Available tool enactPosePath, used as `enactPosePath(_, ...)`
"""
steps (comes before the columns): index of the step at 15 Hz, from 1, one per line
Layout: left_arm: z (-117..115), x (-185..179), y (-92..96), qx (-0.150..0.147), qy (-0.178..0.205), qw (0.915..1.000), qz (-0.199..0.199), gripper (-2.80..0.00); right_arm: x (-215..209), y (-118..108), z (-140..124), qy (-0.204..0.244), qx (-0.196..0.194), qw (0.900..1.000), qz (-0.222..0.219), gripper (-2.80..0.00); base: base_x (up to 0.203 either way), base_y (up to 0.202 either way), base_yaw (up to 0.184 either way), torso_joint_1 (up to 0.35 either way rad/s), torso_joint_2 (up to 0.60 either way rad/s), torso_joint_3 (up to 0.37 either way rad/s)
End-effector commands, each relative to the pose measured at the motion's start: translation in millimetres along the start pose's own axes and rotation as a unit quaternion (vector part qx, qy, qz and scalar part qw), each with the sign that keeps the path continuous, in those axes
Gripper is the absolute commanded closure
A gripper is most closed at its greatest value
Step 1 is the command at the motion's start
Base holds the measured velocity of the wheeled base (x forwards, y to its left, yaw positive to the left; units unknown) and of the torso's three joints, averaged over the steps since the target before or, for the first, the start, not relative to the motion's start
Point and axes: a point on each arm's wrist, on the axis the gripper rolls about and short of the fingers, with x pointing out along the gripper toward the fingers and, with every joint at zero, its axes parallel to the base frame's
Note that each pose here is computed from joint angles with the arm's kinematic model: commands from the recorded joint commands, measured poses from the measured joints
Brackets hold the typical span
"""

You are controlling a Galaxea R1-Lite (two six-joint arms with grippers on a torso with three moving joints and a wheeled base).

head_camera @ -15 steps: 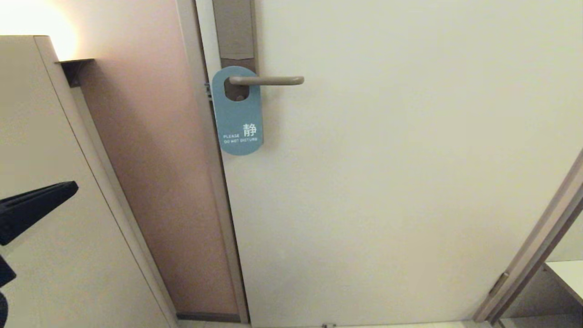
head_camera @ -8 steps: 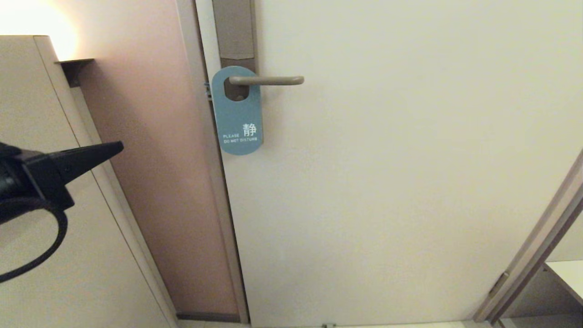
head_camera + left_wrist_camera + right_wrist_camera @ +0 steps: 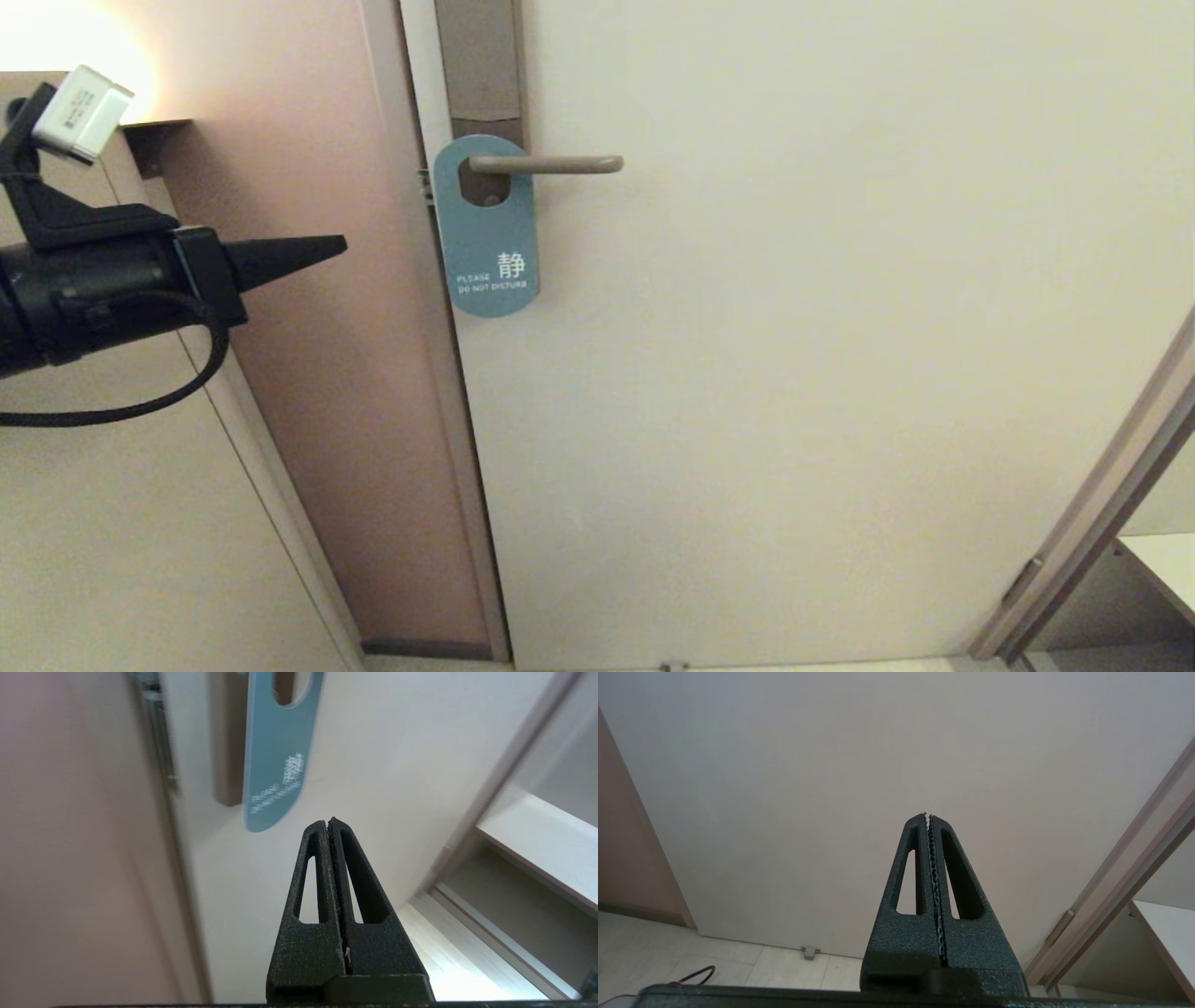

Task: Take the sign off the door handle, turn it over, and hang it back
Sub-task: Take down the sign

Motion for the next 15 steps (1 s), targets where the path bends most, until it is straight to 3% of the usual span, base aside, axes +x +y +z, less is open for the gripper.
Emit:
enactPosePath(1, -10, 20, 14.2, -0.013, 0.018, 0.9997, -0.008, 0.00, 0, 0, 0, 0.001, 0.000, 1.000, 0.001, 0.00, 0.000, 0.000, 0.000, 0.000, 0.00, 0.000)
enactPosePath(9, -27, 46, 31.2, -0.023, 0.032, 0.9991, -0.013, 0.00, 0, 0, 0, 0.001, 0.000, 1.000, 0.001, 0.00, 0.000, 0.000, 0.000, 0.000, 0.00, 0.000)
enactPosePath(10, -28, 48, 30.7, -0.021, 0.031, 0.9992, -0.015, -2.80, 0, 0, 0, 0.001, 0.000, 1.000, 0.001, 0.00, 0.000, 0.000, 0.000, 0.000, 0.00, 0.000)
enactPosePath(15, -28, 50, 32.0, -0.015, 0.023, 0.9995, -0.017, -2.80, 0, 0, 0, 0.001, 0.000, 1.000, 0.001, 0.00, 0.000, 0.000, 0.000, 0.000, 0.00, 0.000)
